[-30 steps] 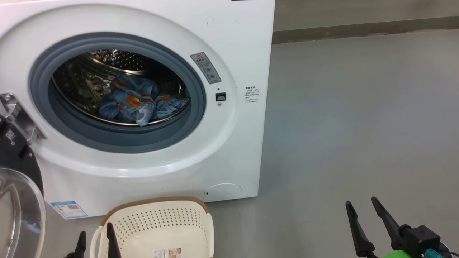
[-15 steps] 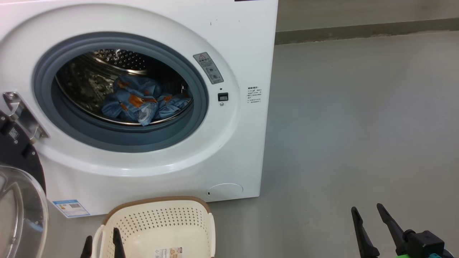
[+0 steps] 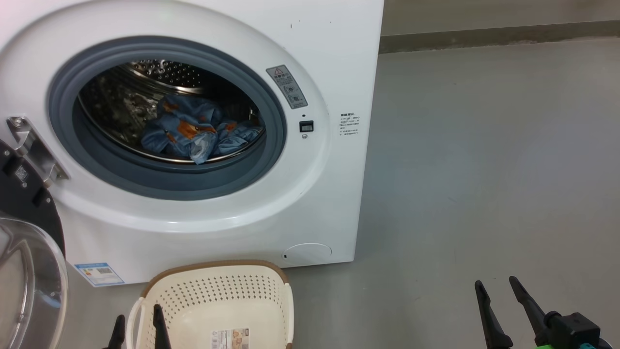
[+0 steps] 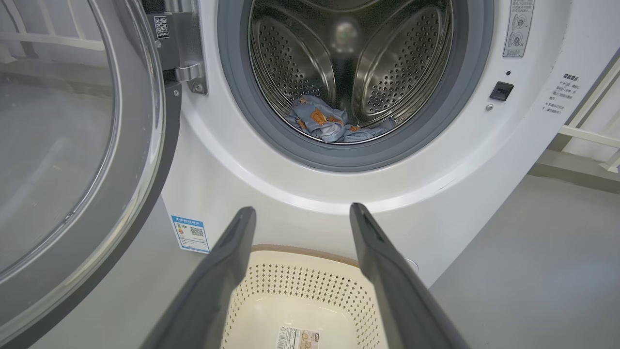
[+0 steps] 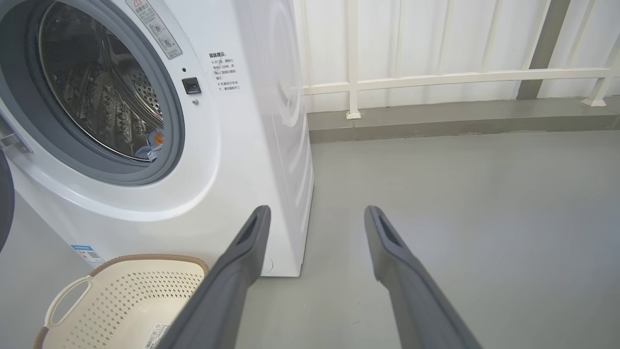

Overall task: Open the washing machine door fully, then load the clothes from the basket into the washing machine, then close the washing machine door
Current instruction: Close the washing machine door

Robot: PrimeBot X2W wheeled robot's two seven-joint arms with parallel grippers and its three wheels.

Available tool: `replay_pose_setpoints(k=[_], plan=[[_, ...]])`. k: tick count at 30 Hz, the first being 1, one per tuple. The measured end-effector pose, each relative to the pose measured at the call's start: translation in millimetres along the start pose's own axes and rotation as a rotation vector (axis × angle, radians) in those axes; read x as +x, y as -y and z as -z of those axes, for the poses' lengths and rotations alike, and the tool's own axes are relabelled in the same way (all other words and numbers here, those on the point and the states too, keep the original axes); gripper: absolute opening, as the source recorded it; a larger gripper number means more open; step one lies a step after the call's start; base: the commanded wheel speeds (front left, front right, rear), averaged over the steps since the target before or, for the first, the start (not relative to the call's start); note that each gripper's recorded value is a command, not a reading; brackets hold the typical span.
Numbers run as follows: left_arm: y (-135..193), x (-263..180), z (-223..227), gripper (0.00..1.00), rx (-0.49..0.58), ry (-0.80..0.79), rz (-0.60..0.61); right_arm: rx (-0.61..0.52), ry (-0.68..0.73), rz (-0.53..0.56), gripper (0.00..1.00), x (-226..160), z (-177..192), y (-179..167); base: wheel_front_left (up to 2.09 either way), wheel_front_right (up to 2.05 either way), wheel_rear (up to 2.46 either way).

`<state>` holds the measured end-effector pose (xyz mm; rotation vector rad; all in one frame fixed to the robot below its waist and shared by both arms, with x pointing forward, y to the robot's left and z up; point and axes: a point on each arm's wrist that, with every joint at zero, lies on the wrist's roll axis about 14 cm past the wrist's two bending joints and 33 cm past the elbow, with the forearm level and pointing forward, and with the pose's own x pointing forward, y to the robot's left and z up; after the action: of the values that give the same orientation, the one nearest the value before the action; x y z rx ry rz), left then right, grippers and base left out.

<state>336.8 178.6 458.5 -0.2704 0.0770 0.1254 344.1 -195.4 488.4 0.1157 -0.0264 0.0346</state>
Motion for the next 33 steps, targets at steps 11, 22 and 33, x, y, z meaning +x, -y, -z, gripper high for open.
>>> replay_pose_setpoints(k=[11, 22, 33], plan=[[-3.1, 0.3, -1.5, 1.0, 0.018, 0.005, -0.015, -0.001, -0.009, -0.005, 1.0, 1.7, 2.8, -1.4, -0.04, 0.04, 0.0], [-1.5, 0.2, -1.2, 1.0, 0.021, 0.005, -0.014, -0.001, -0.009, -0.003, 1.0, 0.6, 2.9, -0.7, -1.09, 1.09, 0.0], [-0.5, 0.3, -0.5, 1.0, 0.022, 0.003, -0.01, -0.001, -0.011, 0.0, 1.0, 0.1, 3.4, 0.1, -1.27, 1.27, 0.0]])
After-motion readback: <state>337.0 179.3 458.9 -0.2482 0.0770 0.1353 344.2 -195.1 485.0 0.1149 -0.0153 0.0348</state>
